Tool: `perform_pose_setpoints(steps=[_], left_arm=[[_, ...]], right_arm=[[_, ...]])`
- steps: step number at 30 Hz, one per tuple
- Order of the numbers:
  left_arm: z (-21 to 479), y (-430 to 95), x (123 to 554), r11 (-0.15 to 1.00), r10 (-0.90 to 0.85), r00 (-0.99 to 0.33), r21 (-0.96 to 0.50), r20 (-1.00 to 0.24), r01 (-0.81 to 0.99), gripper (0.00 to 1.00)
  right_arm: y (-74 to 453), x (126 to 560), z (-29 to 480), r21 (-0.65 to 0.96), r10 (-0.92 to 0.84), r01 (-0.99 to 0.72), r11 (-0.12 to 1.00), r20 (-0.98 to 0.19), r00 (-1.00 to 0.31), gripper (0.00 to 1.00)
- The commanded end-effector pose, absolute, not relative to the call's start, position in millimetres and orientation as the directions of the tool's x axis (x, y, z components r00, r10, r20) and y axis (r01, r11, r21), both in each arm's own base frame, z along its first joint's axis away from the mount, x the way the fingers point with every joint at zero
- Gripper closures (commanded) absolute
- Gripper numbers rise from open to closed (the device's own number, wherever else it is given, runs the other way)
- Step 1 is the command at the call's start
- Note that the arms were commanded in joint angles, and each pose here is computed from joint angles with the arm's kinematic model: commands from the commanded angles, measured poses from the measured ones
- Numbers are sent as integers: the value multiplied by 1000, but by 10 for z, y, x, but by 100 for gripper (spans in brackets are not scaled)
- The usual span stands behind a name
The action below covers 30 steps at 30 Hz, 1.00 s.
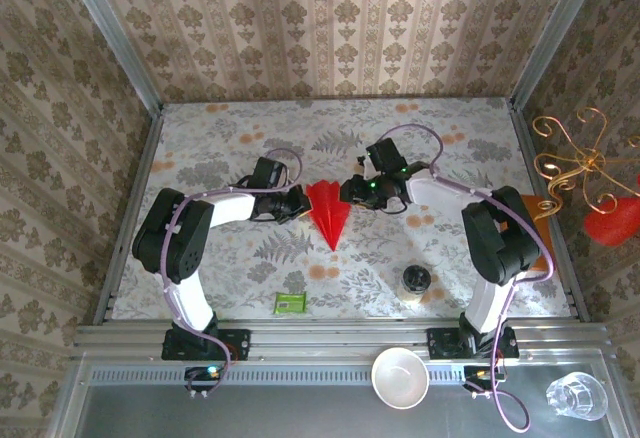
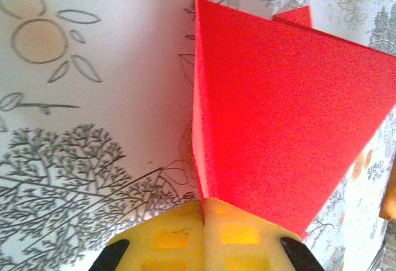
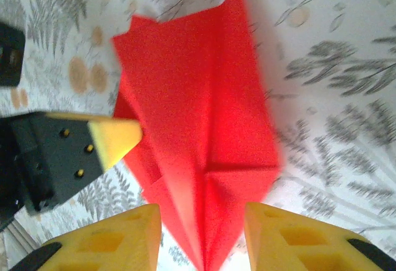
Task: Fold a paper plane with a square sheet of paper (pick it up from the middle)
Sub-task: Turn over a paper plane at the top-center of the table, then move the paper plane to the top-center of the table.
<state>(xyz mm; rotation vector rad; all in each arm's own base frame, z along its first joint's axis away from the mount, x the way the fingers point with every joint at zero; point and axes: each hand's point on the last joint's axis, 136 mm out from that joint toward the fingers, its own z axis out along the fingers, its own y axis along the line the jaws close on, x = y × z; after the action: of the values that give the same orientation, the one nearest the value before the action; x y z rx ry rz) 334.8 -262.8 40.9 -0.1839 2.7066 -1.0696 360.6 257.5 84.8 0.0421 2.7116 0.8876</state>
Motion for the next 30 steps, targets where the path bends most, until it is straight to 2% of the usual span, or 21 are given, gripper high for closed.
perform_pose_setpoints(steps=[1, 8, 18, 30], left_arm=[[593, -2704, 3343, 704, -182, -968, -710, -175, -4, 96], [603, -2710, 3346, 703, -178, -968, -711, -175, -1, 96], [598, -2726, 3345, 695, -179, -969, -719, -168, -3, 96], [609, -2757, 3339, 676, -181, -970, -737, -159, -6, 96]], right_arm=[[2608, 3399, 749, 503, 57, -73, 861, -240, -969, 57], [2721, 3355, 551, 461, 39, -58, 886, -198, -979, 52], [2967, 3349, 522, 560, -1, -95, 823, -166, -986, 52], [3101, 3265, 406, 535, -53, -124, 836, -146, -988, 49]])
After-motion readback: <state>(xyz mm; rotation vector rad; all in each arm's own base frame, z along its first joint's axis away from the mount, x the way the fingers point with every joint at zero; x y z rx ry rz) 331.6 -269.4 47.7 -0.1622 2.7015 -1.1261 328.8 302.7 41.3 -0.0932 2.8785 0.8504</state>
